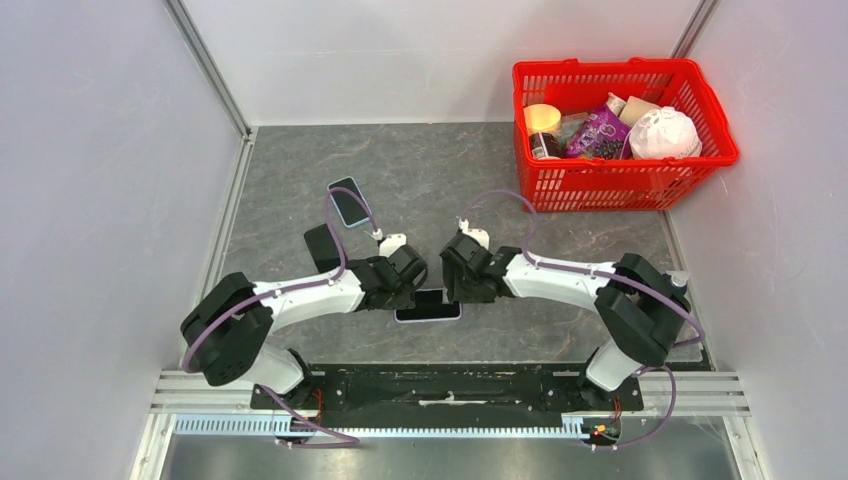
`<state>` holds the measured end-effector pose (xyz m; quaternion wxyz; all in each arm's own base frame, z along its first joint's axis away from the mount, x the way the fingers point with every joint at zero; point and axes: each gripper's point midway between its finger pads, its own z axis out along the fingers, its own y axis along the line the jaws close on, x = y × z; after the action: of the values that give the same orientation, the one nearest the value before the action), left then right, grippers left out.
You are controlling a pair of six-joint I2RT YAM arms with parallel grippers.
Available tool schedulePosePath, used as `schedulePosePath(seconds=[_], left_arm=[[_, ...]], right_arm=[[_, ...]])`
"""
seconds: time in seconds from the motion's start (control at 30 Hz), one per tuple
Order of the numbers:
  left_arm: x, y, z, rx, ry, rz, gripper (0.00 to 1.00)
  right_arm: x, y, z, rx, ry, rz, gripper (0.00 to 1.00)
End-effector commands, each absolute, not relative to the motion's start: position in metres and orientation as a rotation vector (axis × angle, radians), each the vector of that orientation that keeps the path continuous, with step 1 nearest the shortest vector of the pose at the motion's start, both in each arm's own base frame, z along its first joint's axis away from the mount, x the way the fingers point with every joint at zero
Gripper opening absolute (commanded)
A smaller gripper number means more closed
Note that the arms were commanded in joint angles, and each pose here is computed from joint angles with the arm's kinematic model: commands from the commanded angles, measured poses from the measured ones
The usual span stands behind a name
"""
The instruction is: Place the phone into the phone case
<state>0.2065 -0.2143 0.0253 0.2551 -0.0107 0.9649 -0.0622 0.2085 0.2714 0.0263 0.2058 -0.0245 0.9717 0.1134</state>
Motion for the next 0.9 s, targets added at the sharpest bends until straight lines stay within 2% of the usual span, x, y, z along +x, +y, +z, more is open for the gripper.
schedulePosePath(seconds=[0.0,0.33,0.6,0.87], left_arm=[[0.203,-0.224,0.042,0.003,2.599,-0.241,0.51],[0.169,-0.213,0.035,-0.152,2.655,-0.358,0.5],[0.145,-0.218,0.025,-0.182,2.672,-0.406,0.47],[0.138,-0.233,0.007,-0.134,2.695,-0.357,0.47]], right_arm=[[0.241,0.275,0.063,-0.059,2.616,0.368,0.7],[0.272,0.29,0.048,-0.156,2.621,0.278,0.69],[0.284,0.289,0.028,-0.158,2.642,0.162,0.53],[0.268,0.268,0.015,-0.19,2.686,0.065,0.45]])
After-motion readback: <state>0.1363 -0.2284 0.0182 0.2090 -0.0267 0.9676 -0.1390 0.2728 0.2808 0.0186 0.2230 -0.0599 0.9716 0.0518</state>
